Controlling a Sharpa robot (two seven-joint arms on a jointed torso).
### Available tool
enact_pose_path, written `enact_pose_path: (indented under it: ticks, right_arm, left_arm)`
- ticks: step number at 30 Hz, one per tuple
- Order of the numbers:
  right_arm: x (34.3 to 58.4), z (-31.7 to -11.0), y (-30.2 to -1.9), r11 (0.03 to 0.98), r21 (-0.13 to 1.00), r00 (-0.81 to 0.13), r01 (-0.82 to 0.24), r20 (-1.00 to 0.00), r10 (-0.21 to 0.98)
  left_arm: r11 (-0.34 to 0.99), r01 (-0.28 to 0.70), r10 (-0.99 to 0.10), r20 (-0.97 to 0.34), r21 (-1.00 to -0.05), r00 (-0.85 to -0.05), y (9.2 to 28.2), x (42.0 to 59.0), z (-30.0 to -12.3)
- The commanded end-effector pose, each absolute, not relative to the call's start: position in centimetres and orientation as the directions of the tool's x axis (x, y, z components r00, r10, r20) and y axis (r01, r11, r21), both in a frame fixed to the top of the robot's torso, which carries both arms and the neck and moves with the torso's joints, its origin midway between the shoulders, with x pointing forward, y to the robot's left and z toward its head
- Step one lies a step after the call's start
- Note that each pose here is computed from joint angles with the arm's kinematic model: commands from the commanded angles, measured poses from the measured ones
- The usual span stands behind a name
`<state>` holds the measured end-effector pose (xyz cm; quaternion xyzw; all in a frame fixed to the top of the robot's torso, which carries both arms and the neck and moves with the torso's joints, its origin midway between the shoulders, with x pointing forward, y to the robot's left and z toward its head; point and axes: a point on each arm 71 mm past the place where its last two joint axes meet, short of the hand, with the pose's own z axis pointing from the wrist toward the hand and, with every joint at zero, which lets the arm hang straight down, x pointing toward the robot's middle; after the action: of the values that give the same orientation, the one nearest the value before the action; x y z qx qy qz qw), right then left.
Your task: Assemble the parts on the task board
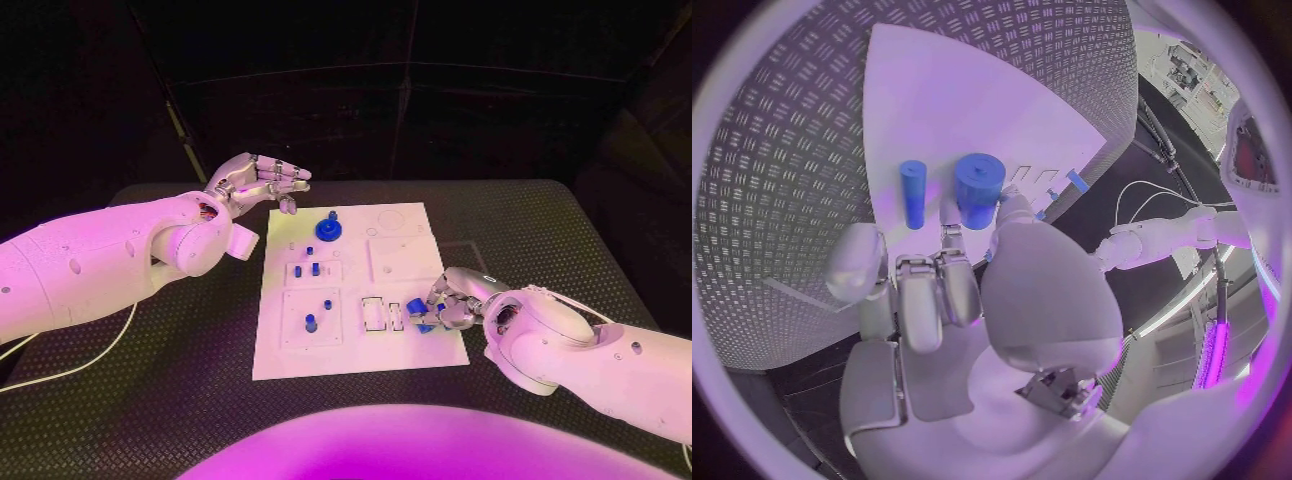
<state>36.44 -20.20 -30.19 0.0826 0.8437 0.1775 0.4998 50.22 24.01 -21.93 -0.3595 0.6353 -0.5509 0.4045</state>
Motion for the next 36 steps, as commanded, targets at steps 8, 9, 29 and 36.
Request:
enact_pose_path:
  ticks: [8,9,29,36]
  right_arm:
    - [35.9,-31.1,-20.0,0.936,0.348,-0.507,-0.045,-0.816,0.278]
    - [35.8,-31.0,-19.9,0.934,0.355,-0.500,-0.044,-0.817,0.288]
    - [34.6,-28.4,-18.2,0.808,0.589,-0.404,0.017,-0.735,0.544]
    - [34.6,-28.7,-17.1,0.800,0.599,-0.436,0.020,-0.715,0.547]
  left_arm:
    - [0.123,0.000,-0.901,-0.112,-0.992,-0.419,24.0,50.2,-21.7]
    - [0.123,0.000,-0.901,-0.111,-0.992,-0.419,24.0,50.2,-21.7]
    - [0.122,-0.001,-0.899,-0.110,-0.993,-0.423,23.8,50.3,-21.8]
    - [0.120,-0.001,-0.898,-0.109,-0.993,-0.426,23.7,50.3,-21.8]
